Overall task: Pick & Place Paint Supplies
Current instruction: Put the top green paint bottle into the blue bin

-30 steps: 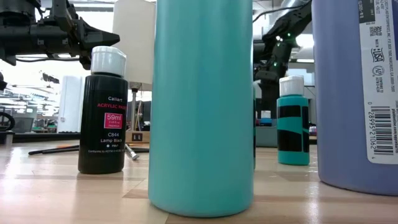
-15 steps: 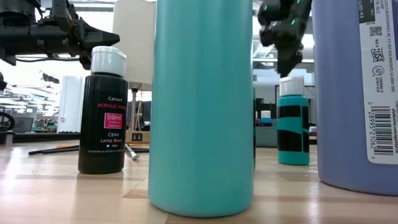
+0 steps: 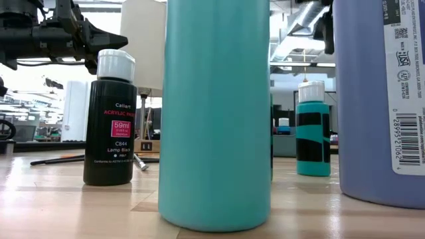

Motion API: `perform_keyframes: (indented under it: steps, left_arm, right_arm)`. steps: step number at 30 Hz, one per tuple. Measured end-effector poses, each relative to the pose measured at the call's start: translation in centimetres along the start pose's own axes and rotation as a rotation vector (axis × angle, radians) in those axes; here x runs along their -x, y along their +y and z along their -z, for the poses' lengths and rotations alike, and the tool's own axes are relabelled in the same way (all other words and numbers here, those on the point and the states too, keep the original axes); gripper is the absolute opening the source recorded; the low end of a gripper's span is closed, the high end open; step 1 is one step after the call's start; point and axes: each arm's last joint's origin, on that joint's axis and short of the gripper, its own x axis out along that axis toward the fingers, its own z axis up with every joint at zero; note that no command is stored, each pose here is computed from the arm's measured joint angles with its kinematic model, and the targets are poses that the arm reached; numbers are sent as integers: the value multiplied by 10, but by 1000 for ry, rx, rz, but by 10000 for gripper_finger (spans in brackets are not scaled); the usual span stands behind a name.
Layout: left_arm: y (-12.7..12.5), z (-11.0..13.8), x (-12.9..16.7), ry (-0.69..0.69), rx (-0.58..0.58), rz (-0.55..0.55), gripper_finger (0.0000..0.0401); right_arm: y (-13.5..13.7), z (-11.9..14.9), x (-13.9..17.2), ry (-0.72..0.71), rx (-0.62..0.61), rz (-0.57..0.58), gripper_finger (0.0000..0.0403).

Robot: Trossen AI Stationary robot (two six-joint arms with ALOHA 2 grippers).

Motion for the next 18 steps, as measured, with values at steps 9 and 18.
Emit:
perform_keyframes:
  steps: [9,18]
  left_arm:
    - [0,0,0,0,0,0,2]
    - [0,0,0,-1,0,0,2]
  right_arm:
    - [53,11,-48,52,138,32,196]
    - [53,18,-88,223,127,146,212]
